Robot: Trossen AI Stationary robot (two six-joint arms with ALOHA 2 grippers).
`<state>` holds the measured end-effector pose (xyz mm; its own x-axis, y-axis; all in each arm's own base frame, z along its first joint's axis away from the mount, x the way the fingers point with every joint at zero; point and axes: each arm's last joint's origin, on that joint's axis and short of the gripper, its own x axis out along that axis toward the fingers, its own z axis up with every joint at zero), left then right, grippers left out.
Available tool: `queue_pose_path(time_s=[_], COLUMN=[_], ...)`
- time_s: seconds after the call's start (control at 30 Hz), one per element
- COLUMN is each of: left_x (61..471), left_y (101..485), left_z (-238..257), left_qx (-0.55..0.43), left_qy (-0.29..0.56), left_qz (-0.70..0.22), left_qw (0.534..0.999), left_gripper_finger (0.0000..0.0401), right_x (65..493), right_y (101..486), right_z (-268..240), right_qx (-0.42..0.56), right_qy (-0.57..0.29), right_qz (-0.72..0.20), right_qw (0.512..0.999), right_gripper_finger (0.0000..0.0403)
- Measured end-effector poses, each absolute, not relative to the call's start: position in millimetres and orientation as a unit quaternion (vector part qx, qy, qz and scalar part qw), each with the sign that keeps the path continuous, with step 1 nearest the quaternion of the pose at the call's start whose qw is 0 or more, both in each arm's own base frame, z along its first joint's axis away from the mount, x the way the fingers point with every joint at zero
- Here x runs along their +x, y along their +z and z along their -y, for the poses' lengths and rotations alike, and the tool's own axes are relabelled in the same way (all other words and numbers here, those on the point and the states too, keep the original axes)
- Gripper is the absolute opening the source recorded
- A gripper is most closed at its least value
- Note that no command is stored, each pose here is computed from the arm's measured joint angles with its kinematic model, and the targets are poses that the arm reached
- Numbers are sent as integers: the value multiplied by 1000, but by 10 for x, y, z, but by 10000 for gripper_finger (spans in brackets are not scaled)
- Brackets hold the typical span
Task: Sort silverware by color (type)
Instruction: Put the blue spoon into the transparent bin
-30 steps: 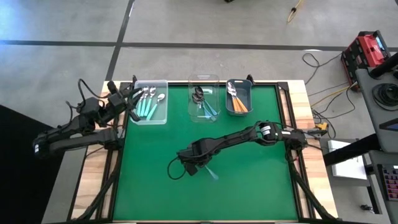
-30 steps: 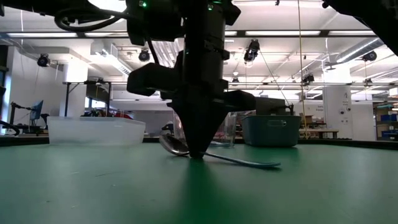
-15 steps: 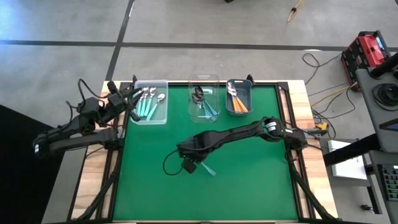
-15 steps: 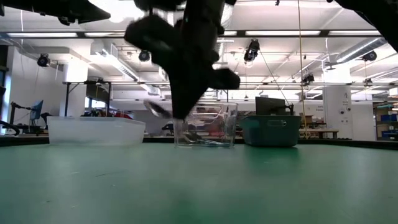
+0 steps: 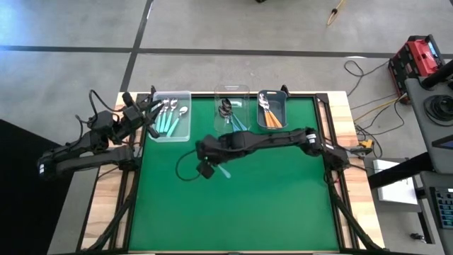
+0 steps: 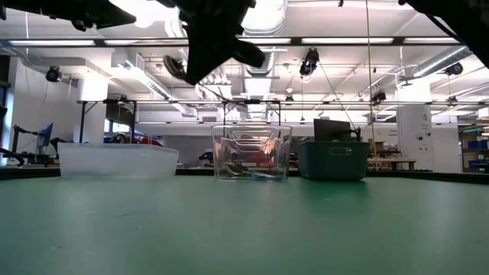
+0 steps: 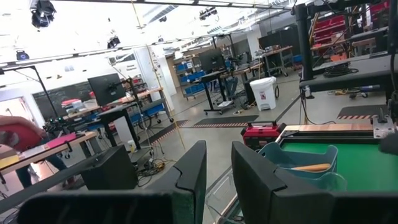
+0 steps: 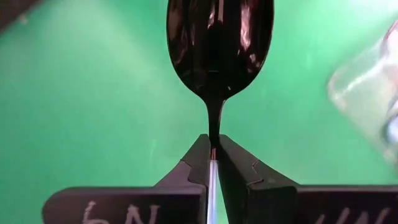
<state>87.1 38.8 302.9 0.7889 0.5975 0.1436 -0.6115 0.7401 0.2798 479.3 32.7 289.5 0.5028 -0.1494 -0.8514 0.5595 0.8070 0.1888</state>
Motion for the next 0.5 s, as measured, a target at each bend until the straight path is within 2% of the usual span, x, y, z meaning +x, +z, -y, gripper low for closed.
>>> queue_pose_path(time_s=[0.23, 0.5], left_x=[871, 871], left_y=[3032, 3041], left_z=[-387, -387], left_qx=[158, 158], left_qy=[324, 325], left_qz=[23, 28], left_qw=[932, 932], left_gripper_finger=[58, 58], right_x=[4818, 4761], right_y=[3125, 3223], right_z=[134, 828], right_qx=[174, 150], right_qy=[-234, -269], right_qz=[-406, -379], right_qw=[866, 873], right_gripper_finger=[10, 11])
